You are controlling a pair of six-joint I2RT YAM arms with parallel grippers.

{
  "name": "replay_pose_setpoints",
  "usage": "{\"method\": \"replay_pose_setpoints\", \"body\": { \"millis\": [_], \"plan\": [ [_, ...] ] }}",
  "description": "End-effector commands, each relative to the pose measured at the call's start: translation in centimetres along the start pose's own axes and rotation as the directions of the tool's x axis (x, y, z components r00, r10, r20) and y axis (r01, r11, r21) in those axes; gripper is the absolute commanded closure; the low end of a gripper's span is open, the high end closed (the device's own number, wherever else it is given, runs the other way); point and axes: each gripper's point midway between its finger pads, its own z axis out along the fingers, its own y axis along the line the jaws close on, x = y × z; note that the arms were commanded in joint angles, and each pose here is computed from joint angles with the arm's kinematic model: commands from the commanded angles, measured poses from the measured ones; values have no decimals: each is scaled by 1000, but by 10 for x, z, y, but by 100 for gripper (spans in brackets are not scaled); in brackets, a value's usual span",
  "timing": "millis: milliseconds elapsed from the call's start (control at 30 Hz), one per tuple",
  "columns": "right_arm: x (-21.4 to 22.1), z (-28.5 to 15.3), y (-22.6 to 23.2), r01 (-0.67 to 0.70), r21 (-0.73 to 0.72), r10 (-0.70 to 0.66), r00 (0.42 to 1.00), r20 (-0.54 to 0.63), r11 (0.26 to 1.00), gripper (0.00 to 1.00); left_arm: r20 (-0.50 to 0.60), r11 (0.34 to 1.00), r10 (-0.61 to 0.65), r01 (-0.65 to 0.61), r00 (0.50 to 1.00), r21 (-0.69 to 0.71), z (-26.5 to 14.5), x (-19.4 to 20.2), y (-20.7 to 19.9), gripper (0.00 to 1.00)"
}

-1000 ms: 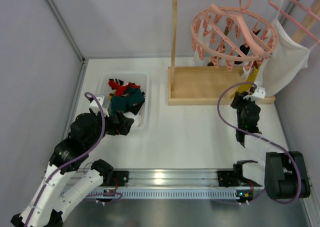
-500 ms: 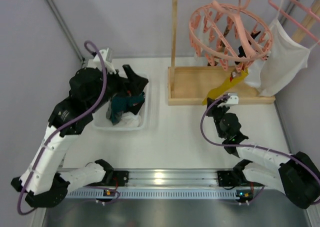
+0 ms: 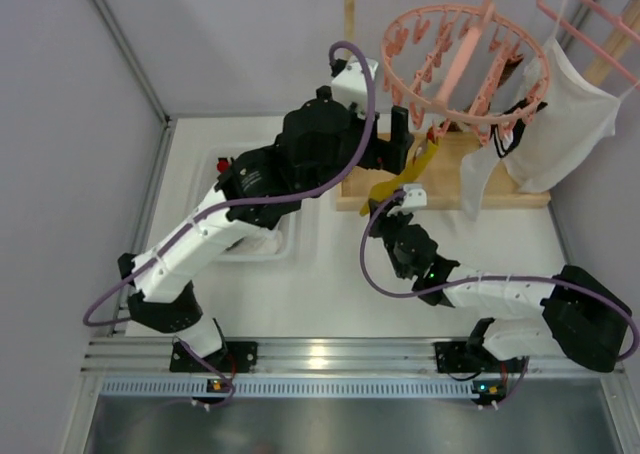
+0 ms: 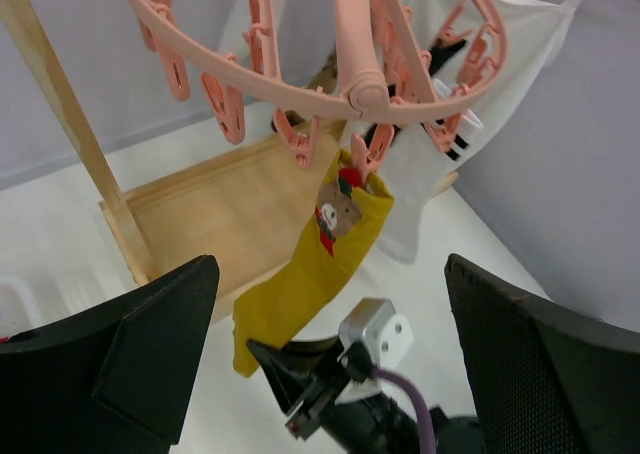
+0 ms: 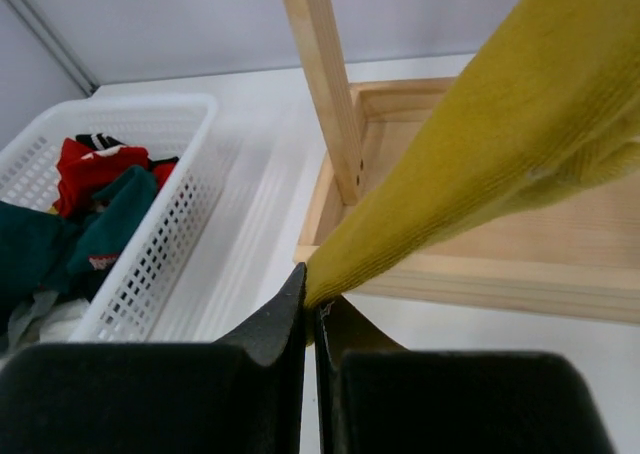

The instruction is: Remove the socks clipped to the hanger

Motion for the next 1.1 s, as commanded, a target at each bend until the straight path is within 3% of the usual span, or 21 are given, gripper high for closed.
{"method": "replay_pose_setpoints", "body": {
  "millis": [0, 333, 600, 1067],
  "plan": [
    [-18, 2, 25, -11, 1, 11, 999, 38, 1000, 100, 91, 995, 63, -56, 994, -77, 9, -29, 1, 1],
    [6, -8, 53, 27, -61, -27, 1000, -2, 998, 100, 114, 980, 155, -138, 981, -146, 60, -26, -7, 2],
    [17, -14, 60, 36, -72, -38, 999, -28, 997, 100, 51, 969, 115, -101, 992, -227, 91, -1, 33, 2],
    [29, -2, 76, 121, -72, -126, 989, -80, 990, 100, -7, 964, 197, -195, 980, -182, 118, 21, 29, 5]
  ]
}}
